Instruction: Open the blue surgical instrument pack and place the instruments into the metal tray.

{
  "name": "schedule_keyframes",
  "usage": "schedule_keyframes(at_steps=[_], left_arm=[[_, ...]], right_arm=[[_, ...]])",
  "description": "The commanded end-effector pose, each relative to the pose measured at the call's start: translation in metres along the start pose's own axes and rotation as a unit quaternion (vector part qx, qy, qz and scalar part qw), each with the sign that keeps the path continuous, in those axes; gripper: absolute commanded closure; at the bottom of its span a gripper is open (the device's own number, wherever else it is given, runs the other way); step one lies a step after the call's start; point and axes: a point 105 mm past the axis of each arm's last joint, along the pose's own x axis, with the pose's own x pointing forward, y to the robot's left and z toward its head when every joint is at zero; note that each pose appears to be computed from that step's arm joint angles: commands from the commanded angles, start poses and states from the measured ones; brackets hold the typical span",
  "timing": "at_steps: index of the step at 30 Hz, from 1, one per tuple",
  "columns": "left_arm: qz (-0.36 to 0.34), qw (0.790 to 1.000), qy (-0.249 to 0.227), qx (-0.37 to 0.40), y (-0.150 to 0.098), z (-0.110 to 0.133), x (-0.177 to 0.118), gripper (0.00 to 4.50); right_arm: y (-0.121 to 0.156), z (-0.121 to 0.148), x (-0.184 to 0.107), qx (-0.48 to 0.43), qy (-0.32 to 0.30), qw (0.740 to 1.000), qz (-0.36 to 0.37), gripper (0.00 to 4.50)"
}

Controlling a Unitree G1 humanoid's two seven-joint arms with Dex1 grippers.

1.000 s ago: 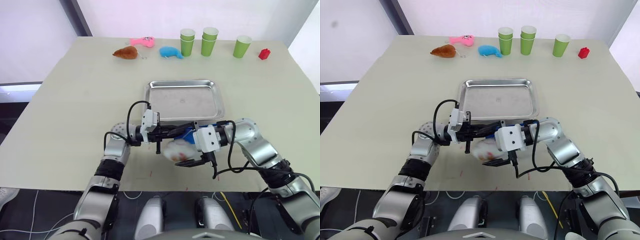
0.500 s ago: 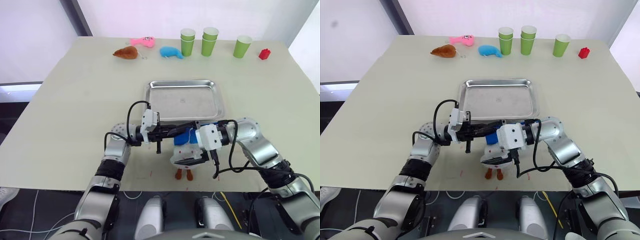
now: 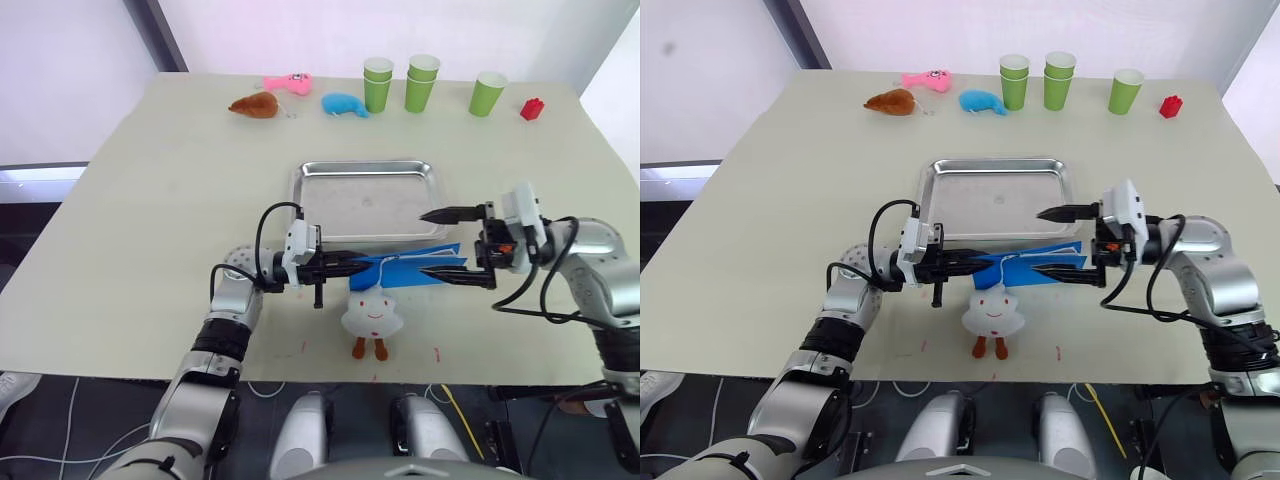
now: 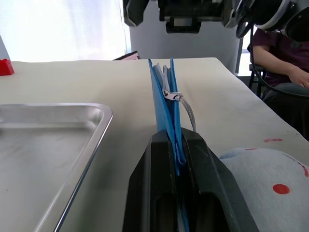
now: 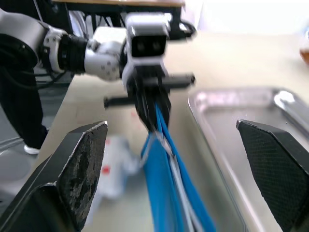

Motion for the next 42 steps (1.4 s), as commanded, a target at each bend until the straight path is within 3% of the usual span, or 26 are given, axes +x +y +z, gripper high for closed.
schedule_keyframes(at_steps=[1,10,14,20,32,33,35,40,41,42], left_arm=[[-0.013,1.000,0.013,-0.006,-0.004,-0.006,0.003,4.50],[-0.012,1.000,0.012,-0.003,-0.004,-0.005,0.004,4.50],[-0.009,1.000,0.013,-0.002,-0.003,-0.004,0.003,4.50],[-0.003,1.000,0.016,-0.005,-0.003,-0.006,0.001,4.50],[-0.007,0.999,0.012,-0.036,-0.003,-0.001,-0.003,4.50],[-0.007,0.999,0.012,-0.038,-0.003,0.001,-0.005,3.74],[0.000,0.999,0.013,-0.039,-0.002,0.005,-0.009,2.92],[0.038,0.999,0.010,-0.013,0.005,0.023,-0.030,0.36],[0.044,0.999,0.007,-0.008,0.004,0.029,-0.034,0.03],[0.048,0.999,0.006,-0.005,0.002,0.033,-0.037,0.03]], right_arm=[[-0.003,-0.014,-0.011,0.003,0.027,1.000,-0.005,0.03],[-0.018,-0.046,-0.012,0.001,0.052,0.999,0.002,0.03],[-0.019,-0.047,-0.009,0.007,0.039,0.999,0.017,1.22],[-0.017,-0.042,-0.003,0.018,0.017,0.999,0.038,4.38],[-0.017,-0.043,0.000,0.024,0.018,0.999,0.040,4.45],[-0.017,-0.043,0.000,0.023,0.019,0.999,0.040,4.50],[-0.018,-0.043,0.000,0.021,0.021,0.999,0.038,4.50],[-0.018,-0.044,0.000,0.019,0.022,0.999,0.038,4.50],[-0.018,-0.044,0.001,0.018,0.022,0.999,0.039,4.50],[-0.018,-0.045,0.001,0.017,0.023,0.999,0.039,4.50]])
